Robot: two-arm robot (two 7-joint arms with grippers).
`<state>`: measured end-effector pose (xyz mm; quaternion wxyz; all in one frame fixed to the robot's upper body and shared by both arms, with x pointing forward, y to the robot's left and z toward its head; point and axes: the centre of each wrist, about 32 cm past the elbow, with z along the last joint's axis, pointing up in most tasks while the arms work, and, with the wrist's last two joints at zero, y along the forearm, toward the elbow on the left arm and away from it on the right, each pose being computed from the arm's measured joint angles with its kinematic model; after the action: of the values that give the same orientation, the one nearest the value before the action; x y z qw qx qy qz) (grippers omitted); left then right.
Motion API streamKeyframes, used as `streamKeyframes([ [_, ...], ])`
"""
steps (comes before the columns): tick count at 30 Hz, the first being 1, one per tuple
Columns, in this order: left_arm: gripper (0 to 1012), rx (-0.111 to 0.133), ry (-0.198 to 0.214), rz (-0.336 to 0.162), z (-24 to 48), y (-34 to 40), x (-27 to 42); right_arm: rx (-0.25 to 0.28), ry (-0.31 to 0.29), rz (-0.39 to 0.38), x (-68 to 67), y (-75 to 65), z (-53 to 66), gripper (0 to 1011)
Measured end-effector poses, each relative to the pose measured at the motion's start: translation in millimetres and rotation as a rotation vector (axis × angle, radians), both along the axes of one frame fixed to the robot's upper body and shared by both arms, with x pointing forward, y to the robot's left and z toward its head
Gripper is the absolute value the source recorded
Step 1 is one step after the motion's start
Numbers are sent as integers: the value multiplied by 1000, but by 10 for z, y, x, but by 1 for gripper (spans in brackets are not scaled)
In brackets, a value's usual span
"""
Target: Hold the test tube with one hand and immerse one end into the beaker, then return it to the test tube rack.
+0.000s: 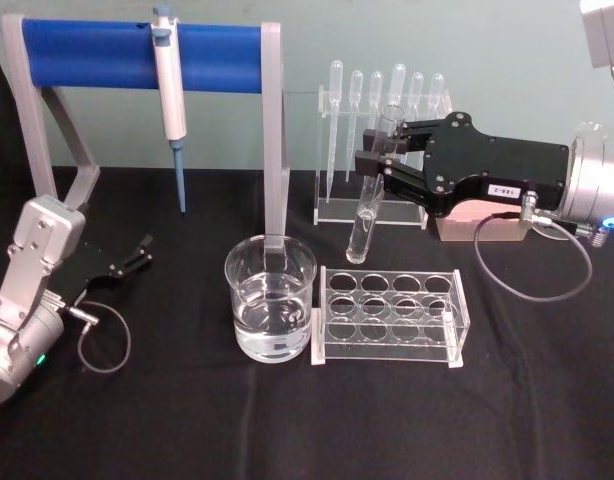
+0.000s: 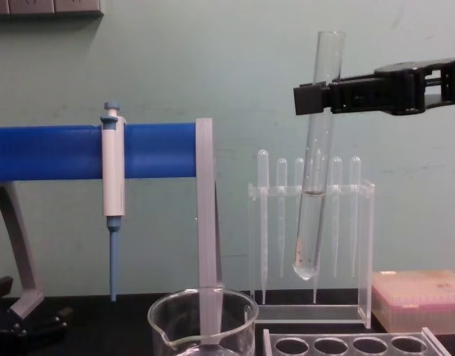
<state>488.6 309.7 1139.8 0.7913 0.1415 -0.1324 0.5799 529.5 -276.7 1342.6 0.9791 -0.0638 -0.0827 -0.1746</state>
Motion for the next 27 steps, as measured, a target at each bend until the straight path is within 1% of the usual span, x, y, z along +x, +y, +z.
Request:
streamKeyframes([
  [27,1000,0,0,0,0,0,0,0,0,0,0,0,0,228],
])
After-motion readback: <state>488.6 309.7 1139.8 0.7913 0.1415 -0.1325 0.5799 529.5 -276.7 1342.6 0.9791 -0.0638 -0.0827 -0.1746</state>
